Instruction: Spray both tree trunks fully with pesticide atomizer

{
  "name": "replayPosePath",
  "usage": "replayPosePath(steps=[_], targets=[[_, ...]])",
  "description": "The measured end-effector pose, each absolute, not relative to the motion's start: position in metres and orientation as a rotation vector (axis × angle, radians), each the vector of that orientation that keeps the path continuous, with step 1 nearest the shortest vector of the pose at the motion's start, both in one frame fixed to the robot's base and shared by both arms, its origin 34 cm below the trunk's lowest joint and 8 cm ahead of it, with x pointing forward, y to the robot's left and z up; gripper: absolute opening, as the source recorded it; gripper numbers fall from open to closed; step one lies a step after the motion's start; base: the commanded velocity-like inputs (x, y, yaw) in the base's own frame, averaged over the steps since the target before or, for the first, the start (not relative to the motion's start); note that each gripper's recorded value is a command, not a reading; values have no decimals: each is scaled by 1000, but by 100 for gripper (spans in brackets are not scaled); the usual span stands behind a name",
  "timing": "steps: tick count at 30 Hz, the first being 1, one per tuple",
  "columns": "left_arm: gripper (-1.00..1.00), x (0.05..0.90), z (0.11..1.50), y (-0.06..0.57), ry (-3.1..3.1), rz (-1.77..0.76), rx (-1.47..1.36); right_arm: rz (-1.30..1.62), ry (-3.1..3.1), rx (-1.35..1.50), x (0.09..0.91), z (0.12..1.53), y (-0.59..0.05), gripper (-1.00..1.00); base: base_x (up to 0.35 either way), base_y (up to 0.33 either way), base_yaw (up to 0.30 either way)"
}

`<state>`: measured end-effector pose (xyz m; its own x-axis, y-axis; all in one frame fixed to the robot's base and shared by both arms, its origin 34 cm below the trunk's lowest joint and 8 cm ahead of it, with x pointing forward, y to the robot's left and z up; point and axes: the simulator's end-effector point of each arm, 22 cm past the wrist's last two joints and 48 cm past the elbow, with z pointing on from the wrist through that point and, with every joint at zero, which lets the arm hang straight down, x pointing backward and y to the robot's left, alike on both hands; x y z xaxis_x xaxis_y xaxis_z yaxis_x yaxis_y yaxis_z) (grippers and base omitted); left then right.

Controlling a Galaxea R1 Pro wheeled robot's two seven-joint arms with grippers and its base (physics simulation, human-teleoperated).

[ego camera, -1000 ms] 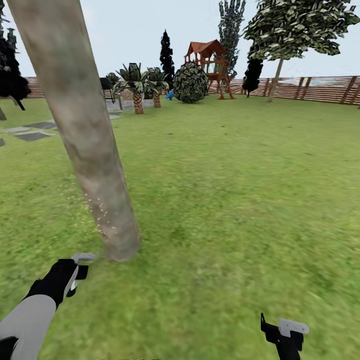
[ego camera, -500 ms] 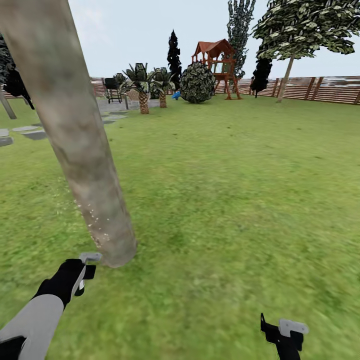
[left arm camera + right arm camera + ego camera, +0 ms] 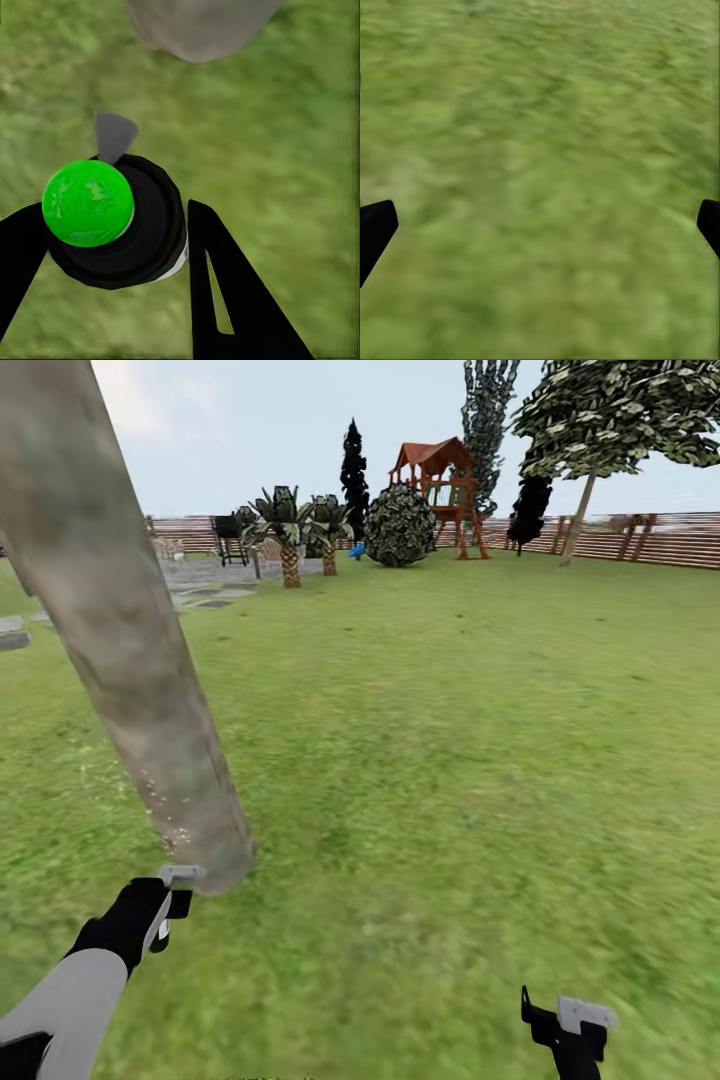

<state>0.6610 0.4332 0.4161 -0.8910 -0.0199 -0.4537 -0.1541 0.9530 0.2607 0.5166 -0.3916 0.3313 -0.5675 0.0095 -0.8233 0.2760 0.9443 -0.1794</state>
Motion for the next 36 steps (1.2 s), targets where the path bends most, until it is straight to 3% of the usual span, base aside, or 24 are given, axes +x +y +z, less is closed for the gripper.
replayPosePath(steps=[6,16,21,36], targets=[[-100,661,416,433,2646,405,-123,-359,2152,201,517,331,-392,100,46,-271,274],[-100,661,416,433,2646,404,-125,-359,2152,202,517,331,-392,100,212,-213,47],[-100,662,417,433,2643,402,-126,-359,2152,202,517,331,-392,100,138,-241,258],[-100,688,436,413,2606,353,-115,-359,2151,202,517,331,-392,100,12,-21,264]])
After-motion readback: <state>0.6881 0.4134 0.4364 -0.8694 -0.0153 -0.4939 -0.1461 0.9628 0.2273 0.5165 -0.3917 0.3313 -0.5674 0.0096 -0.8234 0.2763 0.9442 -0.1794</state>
